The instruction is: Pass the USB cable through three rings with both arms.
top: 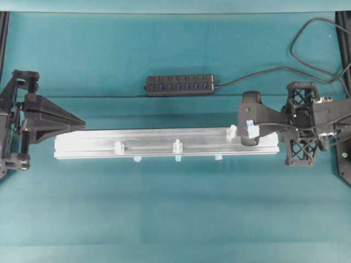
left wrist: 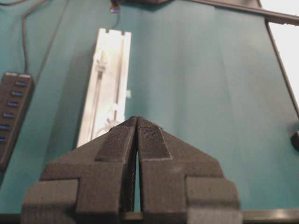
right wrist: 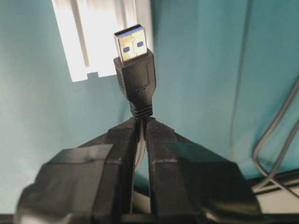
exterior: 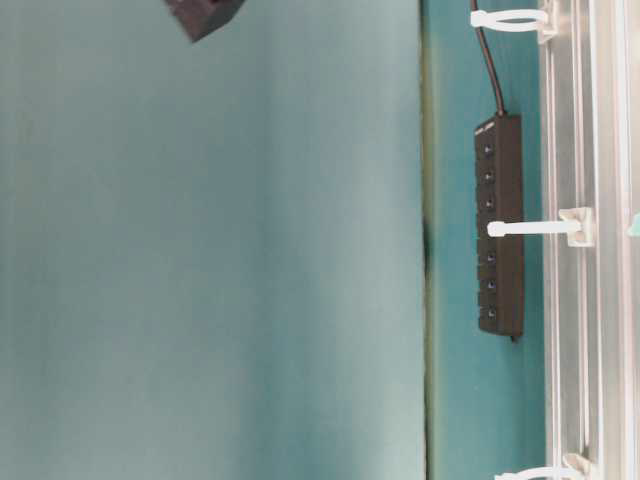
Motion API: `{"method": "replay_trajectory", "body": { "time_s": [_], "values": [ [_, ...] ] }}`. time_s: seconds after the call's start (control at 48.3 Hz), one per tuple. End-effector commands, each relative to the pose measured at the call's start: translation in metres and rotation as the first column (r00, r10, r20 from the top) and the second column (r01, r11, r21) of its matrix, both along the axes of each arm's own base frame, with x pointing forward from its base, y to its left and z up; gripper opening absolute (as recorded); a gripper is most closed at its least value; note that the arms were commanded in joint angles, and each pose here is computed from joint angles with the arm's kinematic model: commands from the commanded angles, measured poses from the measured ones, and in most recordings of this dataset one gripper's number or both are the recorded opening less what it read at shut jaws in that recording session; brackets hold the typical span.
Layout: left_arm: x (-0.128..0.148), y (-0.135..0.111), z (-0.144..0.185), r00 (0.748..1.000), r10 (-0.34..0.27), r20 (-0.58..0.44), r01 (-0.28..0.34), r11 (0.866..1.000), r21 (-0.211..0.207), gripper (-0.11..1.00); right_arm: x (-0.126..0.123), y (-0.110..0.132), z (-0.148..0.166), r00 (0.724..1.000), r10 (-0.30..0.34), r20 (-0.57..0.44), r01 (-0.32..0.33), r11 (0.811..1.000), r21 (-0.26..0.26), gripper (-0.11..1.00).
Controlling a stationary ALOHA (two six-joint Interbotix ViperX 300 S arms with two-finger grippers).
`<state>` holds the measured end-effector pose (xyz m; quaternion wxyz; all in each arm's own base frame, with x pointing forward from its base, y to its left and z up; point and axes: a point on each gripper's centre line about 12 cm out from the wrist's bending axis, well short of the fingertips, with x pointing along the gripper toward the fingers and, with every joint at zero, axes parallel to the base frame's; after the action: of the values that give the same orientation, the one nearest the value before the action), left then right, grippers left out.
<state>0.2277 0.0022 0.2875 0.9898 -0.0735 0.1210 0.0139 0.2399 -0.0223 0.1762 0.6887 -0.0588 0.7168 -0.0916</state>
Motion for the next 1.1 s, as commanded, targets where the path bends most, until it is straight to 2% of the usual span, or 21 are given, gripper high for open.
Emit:
{"method": "replay_trajectory", "body": {
  "time_s": [0.0, 0.538, 1.076],
  "values": [
    [0.005, 0.001, 0.011, 1.0, 0.002, 0.025, -0.002, 1.0, 0.003, 0.02, 0.0, 0.0, -0.003, 1.0, -0.008, 0.021, 0.008, 1.0, 0.006, -0.07],
    [0.026, 0.001, 0.006, 1.0, 0.002, -0.011, -0.002, 1.0, 0.003, 0.02, 0.014, -0.012, -0.032, 0.998, -0.025, 0.057, 0.023, 0.999, 0.023, -0.07],
    [0.033, 0.009, 0.01, 0.999, 0.031, 0.034, -0.031, 0.999, 0.005, 0.02, 0.035, -0.014, -0.046, 0.988, -0.022, 0.153, 0.016, 0.999, 0.043, -0.07]
  ]
}}
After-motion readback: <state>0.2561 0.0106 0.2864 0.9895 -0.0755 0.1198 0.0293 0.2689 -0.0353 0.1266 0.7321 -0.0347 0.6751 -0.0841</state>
